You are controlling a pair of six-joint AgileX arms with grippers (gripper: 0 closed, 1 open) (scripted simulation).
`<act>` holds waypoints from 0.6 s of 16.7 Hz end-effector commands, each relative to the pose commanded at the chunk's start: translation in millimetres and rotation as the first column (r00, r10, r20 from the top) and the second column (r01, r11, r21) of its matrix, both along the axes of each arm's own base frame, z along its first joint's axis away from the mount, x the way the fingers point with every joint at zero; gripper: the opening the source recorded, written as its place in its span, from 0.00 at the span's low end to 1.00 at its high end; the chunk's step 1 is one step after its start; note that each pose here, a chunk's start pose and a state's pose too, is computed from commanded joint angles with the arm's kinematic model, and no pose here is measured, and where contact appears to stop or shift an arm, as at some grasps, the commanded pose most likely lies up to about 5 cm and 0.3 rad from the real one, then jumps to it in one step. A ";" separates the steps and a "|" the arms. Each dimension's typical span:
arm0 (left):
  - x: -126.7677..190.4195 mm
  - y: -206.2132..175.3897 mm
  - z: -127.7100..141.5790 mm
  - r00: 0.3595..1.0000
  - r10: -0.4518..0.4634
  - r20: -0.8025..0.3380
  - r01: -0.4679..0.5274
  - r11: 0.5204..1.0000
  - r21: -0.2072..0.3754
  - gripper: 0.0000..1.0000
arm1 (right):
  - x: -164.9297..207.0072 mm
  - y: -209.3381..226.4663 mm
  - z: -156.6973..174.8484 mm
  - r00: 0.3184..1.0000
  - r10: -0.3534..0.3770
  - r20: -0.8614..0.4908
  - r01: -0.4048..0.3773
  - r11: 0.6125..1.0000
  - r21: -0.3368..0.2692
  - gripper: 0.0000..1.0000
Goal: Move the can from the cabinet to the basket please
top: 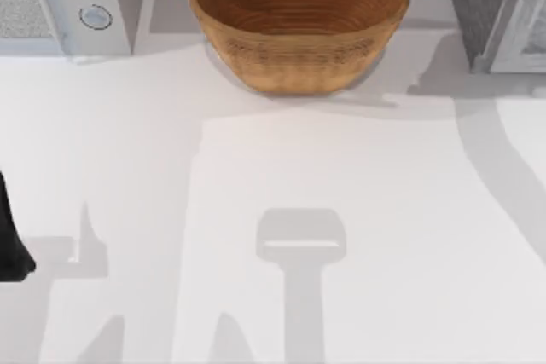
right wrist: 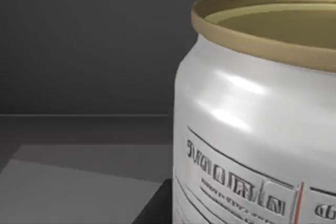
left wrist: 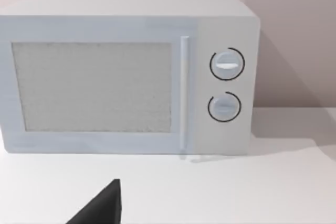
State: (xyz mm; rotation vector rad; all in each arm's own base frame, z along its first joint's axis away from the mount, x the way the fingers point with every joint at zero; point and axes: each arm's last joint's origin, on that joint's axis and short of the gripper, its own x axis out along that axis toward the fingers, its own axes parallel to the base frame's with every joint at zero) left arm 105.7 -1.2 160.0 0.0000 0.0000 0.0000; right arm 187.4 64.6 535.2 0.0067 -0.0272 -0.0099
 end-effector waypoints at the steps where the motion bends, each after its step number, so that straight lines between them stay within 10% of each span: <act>1: 0.0 0.0 0.0 1.000 0.000 0.000 0.000 1.000 0.000 1.00 | -6.4 -6.1 -12.9 1.000 -0.001 -0.007 0.001 1.000 -0.004 0.00; 10: 0.0 0.0 0.0 1.000 0.000 0.000 0.000 1.000 0.000 1.00 | -61.0 -50.9 -230.3 0.991 -0.005 -0.137 0.001 1.000 -0.027 0.00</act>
